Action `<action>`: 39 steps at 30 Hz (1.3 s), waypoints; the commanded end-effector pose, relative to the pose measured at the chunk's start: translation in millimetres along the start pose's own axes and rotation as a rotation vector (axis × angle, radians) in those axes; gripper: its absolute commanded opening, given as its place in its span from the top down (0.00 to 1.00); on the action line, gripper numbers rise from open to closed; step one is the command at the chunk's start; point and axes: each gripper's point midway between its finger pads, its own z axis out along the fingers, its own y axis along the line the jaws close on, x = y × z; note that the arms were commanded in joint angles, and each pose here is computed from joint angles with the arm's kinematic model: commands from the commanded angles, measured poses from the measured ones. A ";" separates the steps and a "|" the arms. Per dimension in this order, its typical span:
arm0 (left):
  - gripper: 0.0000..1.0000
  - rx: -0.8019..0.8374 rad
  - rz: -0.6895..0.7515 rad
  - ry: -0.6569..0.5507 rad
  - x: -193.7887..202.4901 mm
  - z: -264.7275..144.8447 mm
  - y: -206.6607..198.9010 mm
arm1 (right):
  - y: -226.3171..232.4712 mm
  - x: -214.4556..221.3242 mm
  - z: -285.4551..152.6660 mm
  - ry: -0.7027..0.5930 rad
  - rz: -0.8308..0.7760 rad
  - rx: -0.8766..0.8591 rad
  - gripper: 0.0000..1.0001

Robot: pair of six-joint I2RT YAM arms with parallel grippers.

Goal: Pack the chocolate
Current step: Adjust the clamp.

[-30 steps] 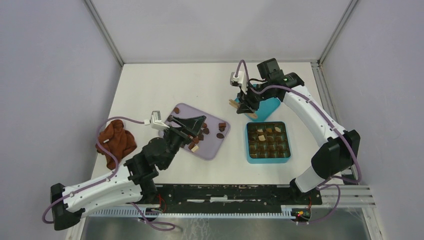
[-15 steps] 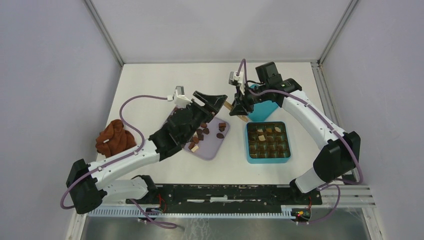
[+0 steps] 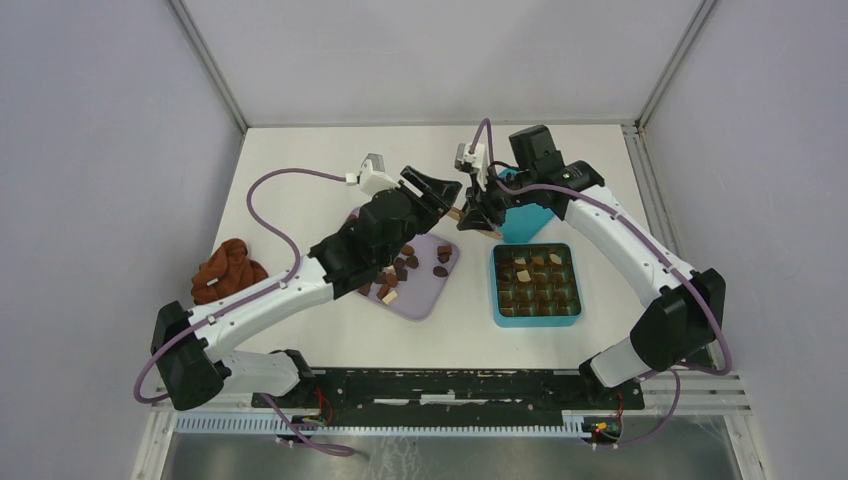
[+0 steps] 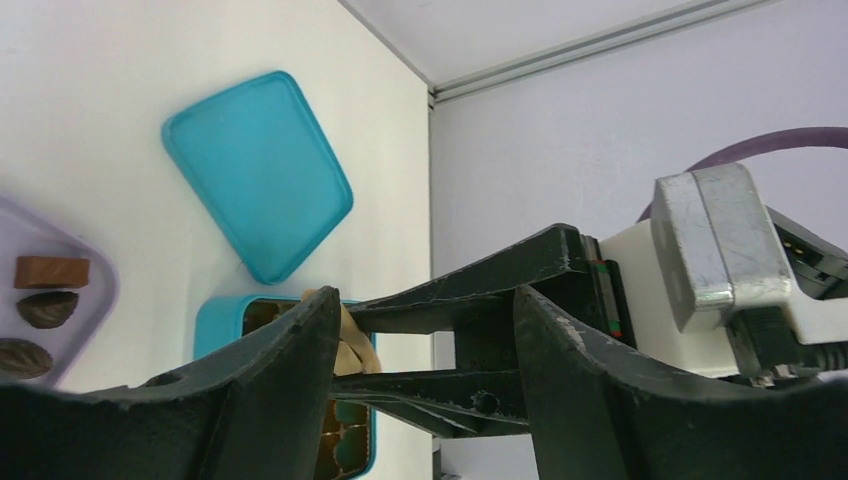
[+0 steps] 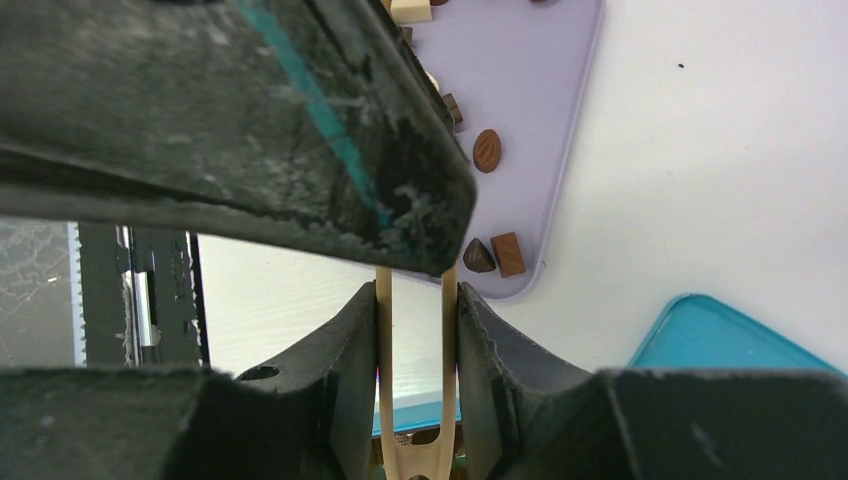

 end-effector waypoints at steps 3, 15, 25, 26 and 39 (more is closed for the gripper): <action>0.30 -0.083 0.016 -0.025 -6.4 -1.8 13.6 | -6.1 -23.2 -5.5 -0.050 -0.057 0.056 0.65; 0.28 -0.101 0.005 -0.045 -12.5 -8.5 19.4 | -2.5 -19.4 -3.1 -0.028 -0.083 0.056 0.67; 0.31 -0.155 -0.100 -0.015 6.7 2.5 38.2 | 1.8 -29.3 -1.3 -0.041 -0.106 0.051 0.67; 0.31 -0.154 -0.106 -0.015 7.5 3.9 38.3 | 2.7 -29.9 -0.8 -0.042 -0.109 0.049 0.67; 0.56 -0.150 -0.164 0.007 17.8 13.7 36.8 | -0.6 -32.0 1.9 -0.019 -0.129 0.099 0.66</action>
